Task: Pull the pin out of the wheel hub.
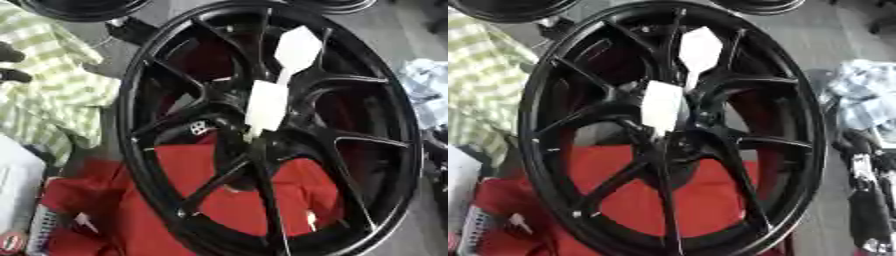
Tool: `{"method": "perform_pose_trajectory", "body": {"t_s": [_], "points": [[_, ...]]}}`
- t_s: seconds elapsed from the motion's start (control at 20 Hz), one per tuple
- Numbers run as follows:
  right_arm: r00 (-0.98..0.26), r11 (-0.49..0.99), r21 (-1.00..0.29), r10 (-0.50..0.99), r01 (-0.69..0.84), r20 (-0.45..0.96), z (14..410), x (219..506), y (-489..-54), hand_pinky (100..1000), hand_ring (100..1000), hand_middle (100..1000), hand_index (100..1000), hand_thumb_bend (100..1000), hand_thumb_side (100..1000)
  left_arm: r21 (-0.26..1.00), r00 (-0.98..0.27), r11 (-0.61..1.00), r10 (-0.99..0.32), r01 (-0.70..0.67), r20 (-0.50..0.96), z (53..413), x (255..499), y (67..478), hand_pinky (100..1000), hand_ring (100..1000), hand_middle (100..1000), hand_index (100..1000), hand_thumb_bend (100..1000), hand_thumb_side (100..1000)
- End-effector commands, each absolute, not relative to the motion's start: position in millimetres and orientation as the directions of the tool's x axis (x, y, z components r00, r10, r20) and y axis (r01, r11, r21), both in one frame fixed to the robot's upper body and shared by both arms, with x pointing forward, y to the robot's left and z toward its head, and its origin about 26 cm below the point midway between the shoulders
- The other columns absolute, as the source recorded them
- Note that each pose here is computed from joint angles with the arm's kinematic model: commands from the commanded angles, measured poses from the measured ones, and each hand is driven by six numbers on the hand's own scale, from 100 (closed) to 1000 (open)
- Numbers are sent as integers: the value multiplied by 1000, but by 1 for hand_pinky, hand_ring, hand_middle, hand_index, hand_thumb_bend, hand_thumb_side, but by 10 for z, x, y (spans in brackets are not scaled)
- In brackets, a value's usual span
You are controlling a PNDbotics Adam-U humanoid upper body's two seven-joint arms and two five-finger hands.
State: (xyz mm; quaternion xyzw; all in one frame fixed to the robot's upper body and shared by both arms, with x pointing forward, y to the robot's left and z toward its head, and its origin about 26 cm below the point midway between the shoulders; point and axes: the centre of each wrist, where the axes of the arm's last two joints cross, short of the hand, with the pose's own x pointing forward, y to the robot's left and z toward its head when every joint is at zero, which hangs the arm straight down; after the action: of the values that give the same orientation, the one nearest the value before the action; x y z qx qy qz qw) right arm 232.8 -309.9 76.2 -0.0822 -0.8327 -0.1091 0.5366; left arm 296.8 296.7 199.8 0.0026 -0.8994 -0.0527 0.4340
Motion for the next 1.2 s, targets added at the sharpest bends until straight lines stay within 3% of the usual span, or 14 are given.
{"method": "perform_pose_trajectory", "body": {"t_s": [0.05, 0.6, 1.2], "points": [[-438, 965, 78, 40, 250, 898, 842, 2312, -3122, 1000, 837, 833, 809, 100, 570, 100, -633, 995, -79, -3, 770, 2042, 2925, 2997, 575, 670, 590, 738, 100, 720], [-518, 963, -46, 182, 264, 836, 967, 2219, -3488, 1000, 840, 831, 809, 100, 472, 106, -619, 994, -85, -3, 781, 2005, 2914, 3000, 575, 670, 590, 739, 100, 721], [-634, 956, -139, 276, 259, 722, 1067, 1902, -3996, 1000, 843, 829, 809, 100, 470, 106, -614, 994, -83, 2, 785, 1998, 2906, 3018, 570, 672, 591, 740, 100, 720]]}}
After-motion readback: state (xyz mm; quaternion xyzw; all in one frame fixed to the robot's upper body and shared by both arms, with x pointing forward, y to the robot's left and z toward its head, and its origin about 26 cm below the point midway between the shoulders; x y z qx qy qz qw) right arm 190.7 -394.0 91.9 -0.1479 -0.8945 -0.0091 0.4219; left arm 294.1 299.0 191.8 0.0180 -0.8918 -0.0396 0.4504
